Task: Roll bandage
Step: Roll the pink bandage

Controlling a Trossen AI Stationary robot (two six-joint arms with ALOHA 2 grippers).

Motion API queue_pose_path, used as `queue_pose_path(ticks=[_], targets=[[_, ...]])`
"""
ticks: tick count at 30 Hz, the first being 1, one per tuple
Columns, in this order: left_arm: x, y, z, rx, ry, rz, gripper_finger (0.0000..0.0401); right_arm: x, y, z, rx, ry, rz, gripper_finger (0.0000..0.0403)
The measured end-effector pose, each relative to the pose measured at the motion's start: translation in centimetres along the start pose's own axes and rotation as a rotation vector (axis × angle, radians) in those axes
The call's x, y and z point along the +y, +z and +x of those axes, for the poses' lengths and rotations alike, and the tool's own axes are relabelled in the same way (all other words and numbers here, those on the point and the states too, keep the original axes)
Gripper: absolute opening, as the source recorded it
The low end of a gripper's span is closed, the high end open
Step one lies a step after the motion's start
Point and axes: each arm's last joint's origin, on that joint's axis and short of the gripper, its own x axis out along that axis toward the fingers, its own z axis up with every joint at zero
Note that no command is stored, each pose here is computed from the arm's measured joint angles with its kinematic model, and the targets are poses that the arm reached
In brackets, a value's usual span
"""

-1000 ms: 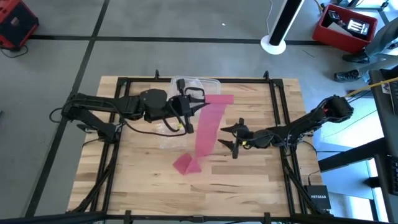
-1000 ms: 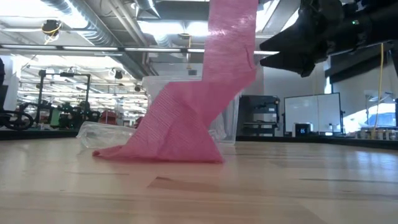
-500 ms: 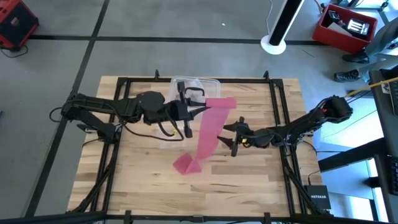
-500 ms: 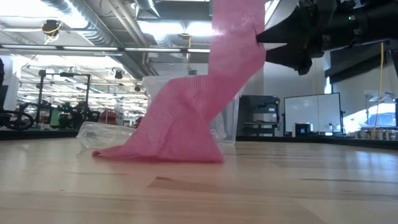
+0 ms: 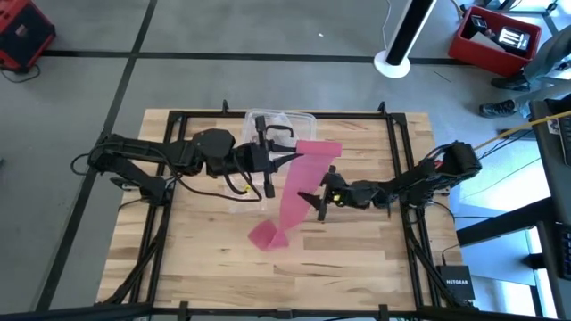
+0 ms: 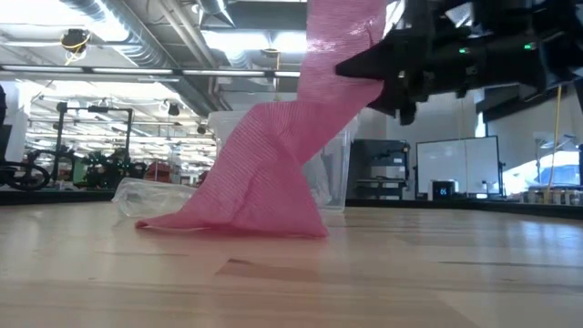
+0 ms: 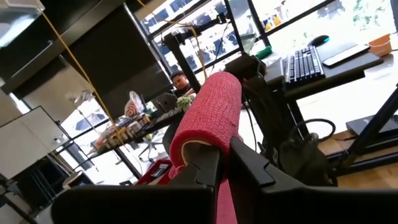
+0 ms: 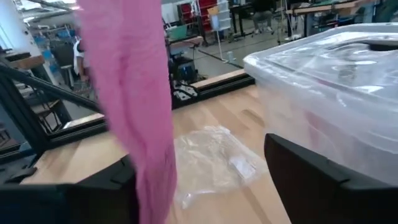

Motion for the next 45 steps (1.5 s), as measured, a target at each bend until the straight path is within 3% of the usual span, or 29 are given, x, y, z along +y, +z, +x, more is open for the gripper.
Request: queue_pose_path(ticks=[6, 12, 16, 20, 25, 29, 33, 45], targets=[[-0.2, -0.2, 0.0, 0.017, -0.012, -0.008, 0.0013, 0.8, -0.2, 1.7, -0.002, 0.002, -0.065, 0.0208], [-0.3, 0.0, -0.1, 0.011, -0.014, -0.008, 0.0013, 0.9, -0.1, 1.7, -0.002, 0.014, -0.095, 0.0086], [-0.2, 0.0, -0.1, 0.011, -0.012, 0.001, 0.0013, 1.1, -0.3, 1.7, 0.030, 0.121, -0.123, 0.0011], [-0.1, 0.0, 0.0, 0.005, -0.005, 0.018, 0.0013, 1.3, -0.1, 1.6, 0.023, 0.142, -0.157, 0.0027], [0.1, -0.1, 0.0, 0.005, 0.003, 0.020, 0.0013, 1.1, 0.0, 1.6, 0.015, 0.086, -0.158, 0.0046], [0.8, 0.0, -0.1, -0.010, 0.029, -0.016, 0.0013, 1.5, 1.7, 1.0, -0.034, 0.153, -0.143, 0.0039], [2.1, 0.6, -1.1, -0.031, 0.062, -0.049, 0.0013, 2.6, 3.8, -0.5, -0.069, 0.200, -0.252, 0.0008], [4.4, -0.7, -0.2, 0.028, 0.216, -0.061, 0.0013, 4.4, 7.2, -4.5, 0.007, 0.385, -0.299, 0.0004]])
